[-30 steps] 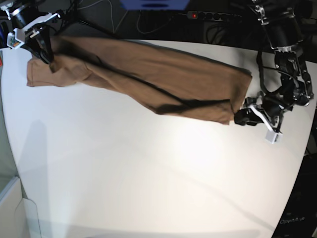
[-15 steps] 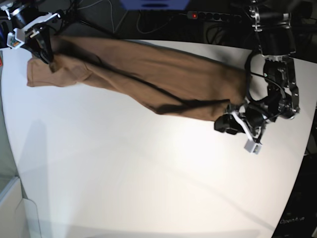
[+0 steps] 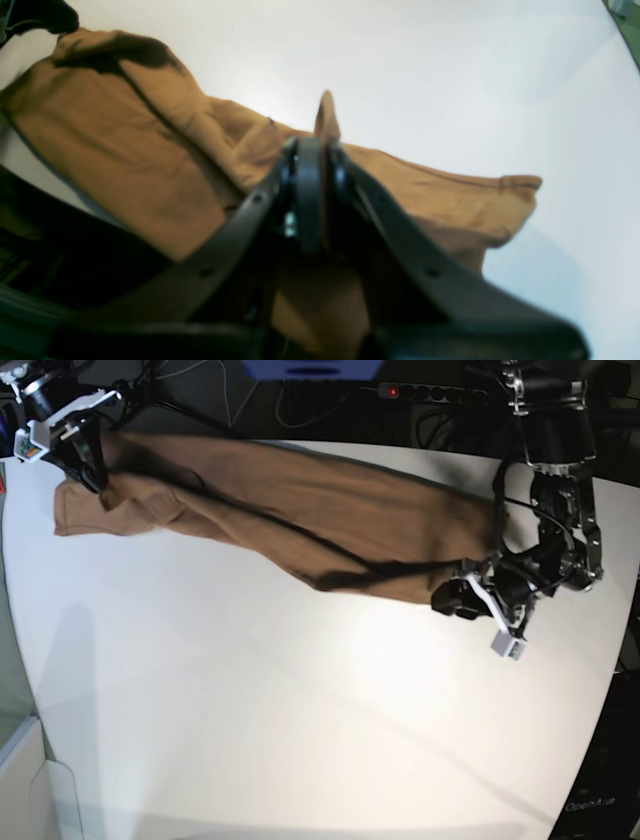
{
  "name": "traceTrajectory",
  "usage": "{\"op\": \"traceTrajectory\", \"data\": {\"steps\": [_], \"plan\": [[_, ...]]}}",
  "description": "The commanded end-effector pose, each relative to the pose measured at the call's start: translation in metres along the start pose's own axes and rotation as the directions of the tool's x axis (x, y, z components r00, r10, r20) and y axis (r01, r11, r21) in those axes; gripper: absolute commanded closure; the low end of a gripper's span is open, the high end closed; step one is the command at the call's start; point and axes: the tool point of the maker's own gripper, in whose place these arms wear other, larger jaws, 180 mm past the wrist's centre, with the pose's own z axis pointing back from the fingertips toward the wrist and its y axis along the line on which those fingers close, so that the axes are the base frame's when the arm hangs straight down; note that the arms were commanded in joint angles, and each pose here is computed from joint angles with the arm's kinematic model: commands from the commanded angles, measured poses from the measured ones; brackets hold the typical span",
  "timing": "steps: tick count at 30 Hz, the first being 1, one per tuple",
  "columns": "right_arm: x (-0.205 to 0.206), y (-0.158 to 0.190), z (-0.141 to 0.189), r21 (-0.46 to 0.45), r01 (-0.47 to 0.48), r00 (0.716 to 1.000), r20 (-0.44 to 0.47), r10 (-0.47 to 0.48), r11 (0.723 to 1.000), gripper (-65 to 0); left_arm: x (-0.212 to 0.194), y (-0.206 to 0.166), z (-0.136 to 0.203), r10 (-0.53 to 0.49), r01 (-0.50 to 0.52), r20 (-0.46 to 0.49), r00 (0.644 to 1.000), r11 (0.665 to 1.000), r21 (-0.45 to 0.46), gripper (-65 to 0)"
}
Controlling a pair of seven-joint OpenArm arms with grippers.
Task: Fold the T-shirt properly
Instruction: 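Drag the held shirt end with the left gripper, folding it into a strip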
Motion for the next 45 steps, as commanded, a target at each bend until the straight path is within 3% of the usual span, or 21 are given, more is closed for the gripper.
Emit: {"op": "traceTrajectory", "data": {"steps": [1,8,10,14,16,23,27,35,45], "plan": [[0.012,-0.002,0.002,0.004,-0.001,0.999,0.040,0.001,1.000,-3.5,0.019,0.000,0.005,-0.020,0.021,0.053,0.998,1.000,-0.004,-29.8],[0.011,-0.002,0.002,0.003,0.001,0.999,0.038,-0.001,1.000,-3.5,0.019,0.000,0.005,-0.020,0.021,0.053,0.998,1.000,-0.004,-29.4],[0.011,-0.002,0.002,0.003,0.001,0.999,0.038,-0.001,1.000,-3.5,0.019,0.000,0.005,-0.020,0.020,0.051,0.999,1.000,-0.005,-23.9],[0.010,-0.002,0.003,0.003,0.001,0.999,0.036,-0.002,1.000,-3.5,0.011,0.005,0.001,0.012,-0.012,0.031,0.999,1.000,-0.008,-6.1],[0.010,-0.002,0.003,0.003,0.001,0.999,0.036,-0.002,1.000,-3.5,0.005,0.007,-0.002,0.031,-0.031,0.017,0.999,0.999,-0.010,-2.0],[0.010,-0.002,0.003,0.003,0.001,0.999,0.036,-0.002,1.000,-3.5,0.009,0.005,0.001,0.023,-0.023,0.030,0.999,1.000,-0.011,-2.8],[0.010,-0.002,0.003,0.003,0.001,0.999,0.036,-0.002,1.000,-3.5,0.029,-0.005,0.010,-0.048,0.049,0.071,0.996,0.999,-0.006,-2.8],[0.011,-0.002,0.002,0.003,0.001,0.999,0.038,-0.001,1.000,-3.5,0.035,-0.033,0.025,-0.167,0.167,0.058,0.984,0.986,0.002,-2.8],[0.010,-0.002,0.003,0.003,0.001,0.999,0.036,-0.002,1.000,-3.5,0.024,0.000,0.019,-0.038,0.037,0.042,0.998,0.999,0.024,-5.0]]}}
